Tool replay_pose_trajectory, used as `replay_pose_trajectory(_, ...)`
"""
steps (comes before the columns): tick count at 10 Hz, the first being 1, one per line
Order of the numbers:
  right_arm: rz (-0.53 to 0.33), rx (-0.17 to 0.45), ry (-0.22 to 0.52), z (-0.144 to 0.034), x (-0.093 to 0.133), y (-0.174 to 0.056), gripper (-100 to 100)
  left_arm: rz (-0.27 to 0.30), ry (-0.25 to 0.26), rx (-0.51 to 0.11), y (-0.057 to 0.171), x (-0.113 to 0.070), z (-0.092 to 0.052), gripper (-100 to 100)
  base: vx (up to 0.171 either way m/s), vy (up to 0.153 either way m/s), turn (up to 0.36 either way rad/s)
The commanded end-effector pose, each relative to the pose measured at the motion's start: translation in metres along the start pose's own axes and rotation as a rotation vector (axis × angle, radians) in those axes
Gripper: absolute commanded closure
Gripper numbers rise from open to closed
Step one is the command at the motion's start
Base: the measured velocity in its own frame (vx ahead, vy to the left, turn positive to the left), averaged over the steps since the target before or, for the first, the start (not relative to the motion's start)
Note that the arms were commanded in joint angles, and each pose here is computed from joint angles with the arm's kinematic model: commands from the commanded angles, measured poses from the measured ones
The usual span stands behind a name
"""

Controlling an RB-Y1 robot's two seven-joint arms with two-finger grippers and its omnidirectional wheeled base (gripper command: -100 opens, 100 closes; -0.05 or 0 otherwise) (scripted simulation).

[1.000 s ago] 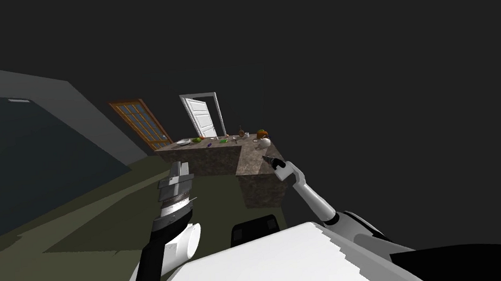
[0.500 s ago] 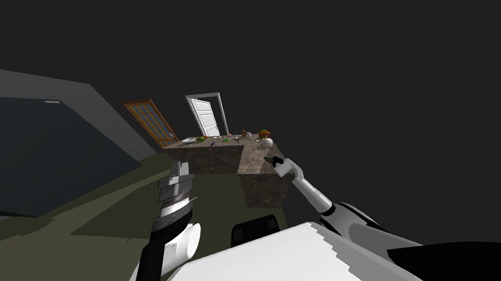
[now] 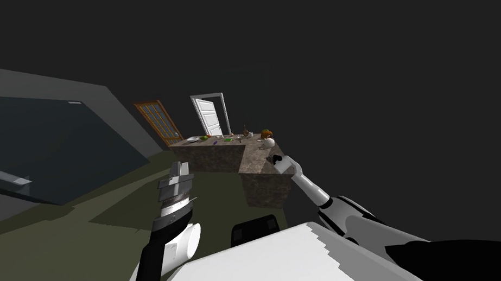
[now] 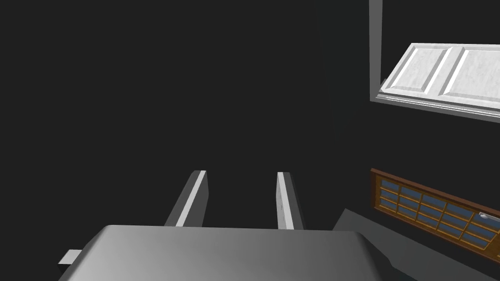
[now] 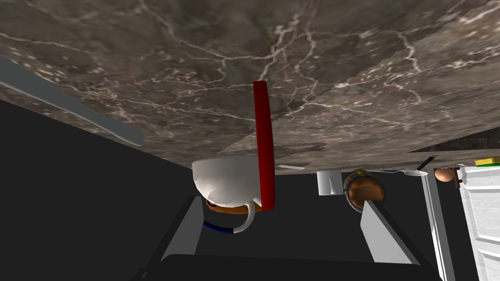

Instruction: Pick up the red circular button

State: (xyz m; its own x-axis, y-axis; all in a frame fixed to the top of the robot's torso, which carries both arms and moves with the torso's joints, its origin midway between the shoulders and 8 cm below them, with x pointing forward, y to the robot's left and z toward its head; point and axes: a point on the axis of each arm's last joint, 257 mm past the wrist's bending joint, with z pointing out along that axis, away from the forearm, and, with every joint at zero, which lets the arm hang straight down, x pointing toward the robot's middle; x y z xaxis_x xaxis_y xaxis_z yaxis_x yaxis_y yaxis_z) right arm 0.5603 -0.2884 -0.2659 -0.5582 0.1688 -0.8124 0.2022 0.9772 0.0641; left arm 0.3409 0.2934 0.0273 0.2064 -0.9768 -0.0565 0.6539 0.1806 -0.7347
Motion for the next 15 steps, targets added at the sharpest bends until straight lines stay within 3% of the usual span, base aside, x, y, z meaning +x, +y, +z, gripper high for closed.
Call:
replay_pose_trajectory(1,-0.022,0.022,0.015,0.001,-0.001,-0.006,-100,0.000,0.000,0.000,0.000,0.000,0.000,0,-0.010,-0.008,0.055)
replay_pose_trajectory(2,-0.013,0.013,0.009,0.001,-0.001,-0.004,-100,0.000,0.000,0.000,0.000,0.000,0.000,0,-0.004,-0.004,0.011)
replay_pose_trajectory(3,-0.015,0.015,0.011,0.001,-0.001,-0.005,0,0.000,0.000,0.000,0.000,0.000,0.000,0,0.000,0.000,0.000)
replay_pose_trajectory(4,-0.006,0.018,0.004,0.002,0.010,-0.021,-100,0.000,0.000,0.000,0.000,0.000,0.000,0,0.014,0.062,0.104)
replay_pose_trajectory(6,0.000,0.042,-0.011,0.002,0.001,-0.037,-100,0.000,0.000,0.000,0.000,0.000,0.000,0,0.032,0.059,0.016)
replay_pose_trajectory(7,0.000,0.045,-0.006,0.002,0.015,-0.051,-100,0.000,0.000,0.000,0.000,0.000,0.000,0,0.043,0.064,0.094)
replay_pose_trajectory(9,0.011,0.064,-0.030,0.001,0.004,-0.067,-100,0.000,0.000,0.000,0.000,0.000,0.000,0,0.027,0.051,0.020)
replay_pose_trajectory(10,0.010,0.051,-0.026,0.000,0.018,-0.076,-100,0.000,0.000,0.000,0.000,0.000,0.000,0,0.040,0.078,0.071)
replay_pose_trajectory(12,0.021,0.080,-0.044,-0.002,0.007,-0.097,-100,0.000,0.000,0.000,0.000,0.000,0.000,0,0.023,0.053,0.031)
replay_pose_trajectory(13,0.021,0.067,-0.032,-0.004,0.024,-0.105,-100,0.000,0.000,0.000,0.000,0.000,0.000,0,0.029,0.058,0.087)
replay_pose_trajectory(15,0.028,0.093,-0.054,-0.007,0.010,-0.124,-100,0.000,0.000,0.000,0.000,0.000,0.000,0,0.029,0.052,0.022)
